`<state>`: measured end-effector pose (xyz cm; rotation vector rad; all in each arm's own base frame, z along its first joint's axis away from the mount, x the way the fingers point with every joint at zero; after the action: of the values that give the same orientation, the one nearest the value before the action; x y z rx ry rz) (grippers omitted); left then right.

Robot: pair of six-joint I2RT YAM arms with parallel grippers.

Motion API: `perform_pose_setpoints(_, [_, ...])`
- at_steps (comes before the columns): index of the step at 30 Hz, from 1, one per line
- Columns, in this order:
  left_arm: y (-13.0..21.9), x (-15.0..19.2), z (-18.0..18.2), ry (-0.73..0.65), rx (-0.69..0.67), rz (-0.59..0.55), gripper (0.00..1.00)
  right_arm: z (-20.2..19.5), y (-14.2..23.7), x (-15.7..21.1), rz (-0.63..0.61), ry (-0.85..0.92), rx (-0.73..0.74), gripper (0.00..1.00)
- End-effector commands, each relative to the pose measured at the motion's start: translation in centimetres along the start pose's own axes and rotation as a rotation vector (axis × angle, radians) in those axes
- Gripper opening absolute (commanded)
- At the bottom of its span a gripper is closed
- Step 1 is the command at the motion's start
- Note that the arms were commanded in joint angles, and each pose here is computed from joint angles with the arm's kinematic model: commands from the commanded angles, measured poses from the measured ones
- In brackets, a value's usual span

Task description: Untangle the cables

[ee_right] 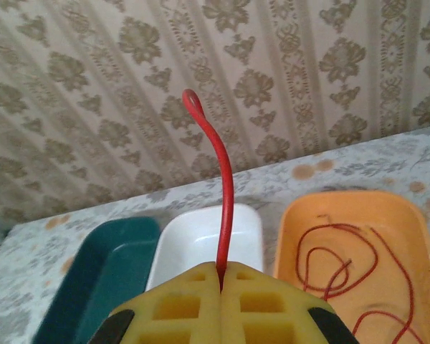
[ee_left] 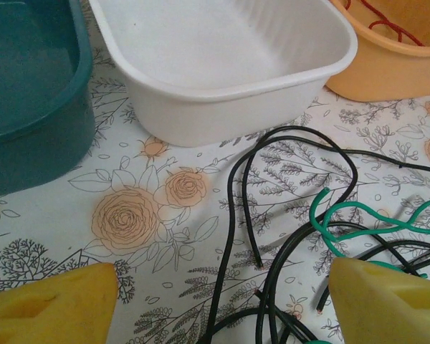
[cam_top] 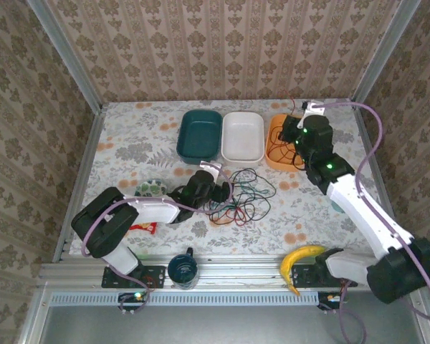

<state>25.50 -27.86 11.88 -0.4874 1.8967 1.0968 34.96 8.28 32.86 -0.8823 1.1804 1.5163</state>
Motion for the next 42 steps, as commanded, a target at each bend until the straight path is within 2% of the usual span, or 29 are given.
perform_pose_setpoints(1, [0.6, -0.5, 0.1, 0.016, -0.013, -0.019, 0.79, -0.4, -2.7, -0.6, -0.079, 0.03, 0.083, 0.0])
perform_pose_setpoints(9, [0.7, -1.0, -0.2, -0.007, -0.013, -0.011, 0.81, -3.2, -9.8, 4.9, 0.064, 0.016, 0.214, 0.0])
perform_pose_setpoints(15, [0.9, -1.1, 0.0, -0.008, -0.027, -0.011, 0.82, -5.6, -13.3, 8.7, 0.26, -0.068, 0.226, 0.0])
perform_pose_setpoints(16, [0.9, -1.1, 0.1, -0.007, -0.029, -0.01, 0.82, -6.2, -13.8, 9.3, 0.292, -0.11, 0.221, 0.02])
perform_pose_setpoints(17, [0.9, -1.0, 0.2, -0.003, -0.032, -0.01, 0.82, -6.7, -14.2, 9.7, 0.318, -0.152, 0.22, 0.1])
perform_pose_setpoints(19, [1.0, -1.0, 0.3, 0.003, -0.042, -0.01, 0.82, -7.2, -14.1, 9.8, 0.332, -0.207, 0.215, 0.36])
perform_pose_setpoints(22, [1.3, -1.1, 0.9, 0.019, -0.076, -0.022, 0.82, -6.9, -12.7, 9.1, 0.299, -0.204, 0.204, 0.46])
perform_pose_setpoints(27, [1.7, -1.2, 1.6, 0.035, -0.116, -0.027, 0.83, -5.3, -8.5, 8.2, 0.286, -0.144, 0.148, 0.48])
perform_pose_setpoints(30, [2.1, -1.0, 1.9, 0.047, -0.104, -0.008, 0.84, -2.1, -5.0, 9.6, 0.363, -0.041, -0.014, 0.48])
perform_pose_setpoints(35, [2.8, 0.2, 3.1, 0.104, -0.083, 0.085, 0.87, 4.9, 3.1, 16.1, 0.589, 0.207, -0.452, 0.47])
perform_pose_setpoints(38, [3.2, 1.0, 3.8, 0.107, -0.099, 0.116, 0.88, 7.7, 7.9, 20.3, 0.744, 0.328, -0.67, 0.47])
perform_pose_setpoints(42, [3.5, 1.3, 4.1, 0.1, -0.115, 0.136, 0.88, 9.0, 11.5, 24.2, 0.871, 0.559, -0.78, 0.46])
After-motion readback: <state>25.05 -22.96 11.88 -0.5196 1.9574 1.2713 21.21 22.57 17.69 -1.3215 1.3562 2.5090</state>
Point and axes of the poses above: each hand's point on the last joint's axis, 136 mm out from that joint toward the fingers, its own y axis back along the fingers, its own z axis along the line the jaws close on, x = y × z, the point moved 6 cm from there along y, back along the fingers, and after that the axes turned 4 degrees about y, right-handed, at the moved point
